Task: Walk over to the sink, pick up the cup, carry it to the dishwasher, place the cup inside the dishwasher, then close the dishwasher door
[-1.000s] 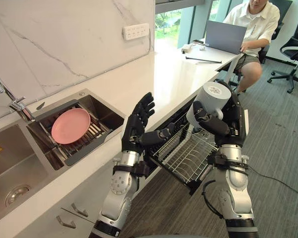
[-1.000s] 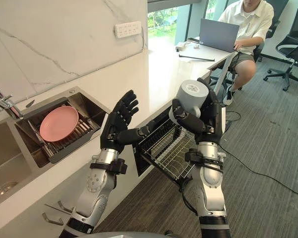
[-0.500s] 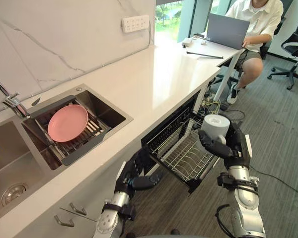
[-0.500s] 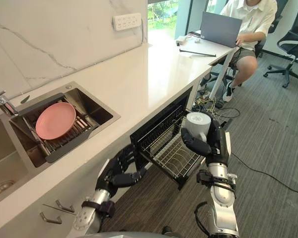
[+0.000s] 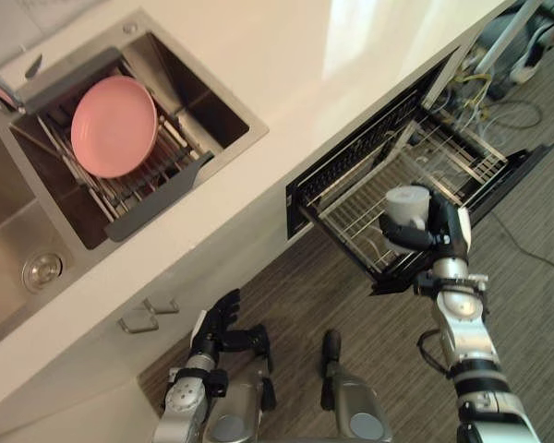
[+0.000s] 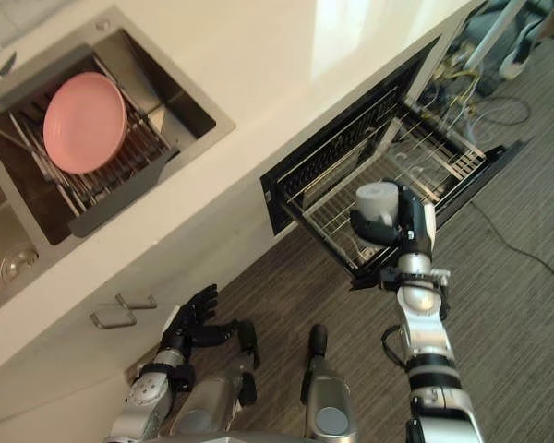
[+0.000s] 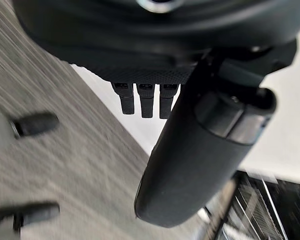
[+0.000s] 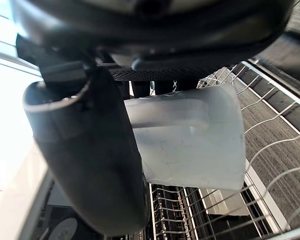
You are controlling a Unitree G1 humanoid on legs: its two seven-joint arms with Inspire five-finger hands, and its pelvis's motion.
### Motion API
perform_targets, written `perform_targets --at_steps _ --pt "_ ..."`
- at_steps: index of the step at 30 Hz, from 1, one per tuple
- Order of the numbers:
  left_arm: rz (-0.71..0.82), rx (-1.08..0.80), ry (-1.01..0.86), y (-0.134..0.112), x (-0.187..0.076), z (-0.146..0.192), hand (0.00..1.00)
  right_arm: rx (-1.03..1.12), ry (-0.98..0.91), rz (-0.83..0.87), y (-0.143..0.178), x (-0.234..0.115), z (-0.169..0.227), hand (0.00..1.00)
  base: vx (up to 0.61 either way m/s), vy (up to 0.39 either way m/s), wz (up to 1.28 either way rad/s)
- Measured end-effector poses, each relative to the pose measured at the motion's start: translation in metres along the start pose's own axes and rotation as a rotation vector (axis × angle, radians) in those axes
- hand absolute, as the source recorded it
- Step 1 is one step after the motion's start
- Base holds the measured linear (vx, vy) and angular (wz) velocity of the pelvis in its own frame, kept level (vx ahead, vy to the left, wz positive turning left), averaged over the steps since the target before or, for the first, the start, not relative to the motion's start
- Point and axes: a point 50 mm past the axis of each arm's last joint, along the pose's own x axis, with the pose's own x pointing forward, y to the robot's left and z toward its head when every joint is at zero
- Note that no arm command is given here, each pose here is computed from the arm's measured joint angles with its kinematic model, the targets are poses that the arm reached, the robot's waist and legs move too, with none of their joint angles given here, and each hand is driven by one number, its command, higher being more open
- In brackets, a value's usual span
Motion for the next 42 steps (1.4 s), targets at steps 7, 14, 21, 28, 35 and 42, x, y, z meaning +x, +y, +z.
perform_targets --at_steps 7,14,21,28,35,42 --pt "0.137 -0.018 -0.028 0.019 0.013 0.01 0.9 -0.054 -0.096 -0.127 -0.026 0.037 0.039 0.3 0.01 0.014 0.09" --pt "0.164 -0.053 -0.043 0.022 0.019 0.014 0.9 -0.077 -0.031 -0.11 -0.021 0.044 0.031 0.3 0.0 0.006 0.05" --pt "0.173 -0.072 -0.048 0.019 0.026 0.018 0.9 -0.06 0.04 -0.095 -0.011 0.041 0.015 0.9 -0.01 0.003 0.04" --pt "0.183 -0.077 -0.045 0.019 0.027 0.018 0.9 -0.04 0.081 -0.087 -0.002 0.038 0.007 0.9 0.0 0.0 0.0" --pt "0.194 -0.123 -0.042 0.013 0.026 0.016 0.9 0.055 -0.01 -0.114 0.002 0.01 0.014 0.9 0.02 -0.002 0.02" --pt "0.227 -0.127 0.013 0.022 0.014 0.001 0.9 0.136 -0.064 -0.096 0.015 -0.049 0.012 0.9 0.08 -0.02 0.03"
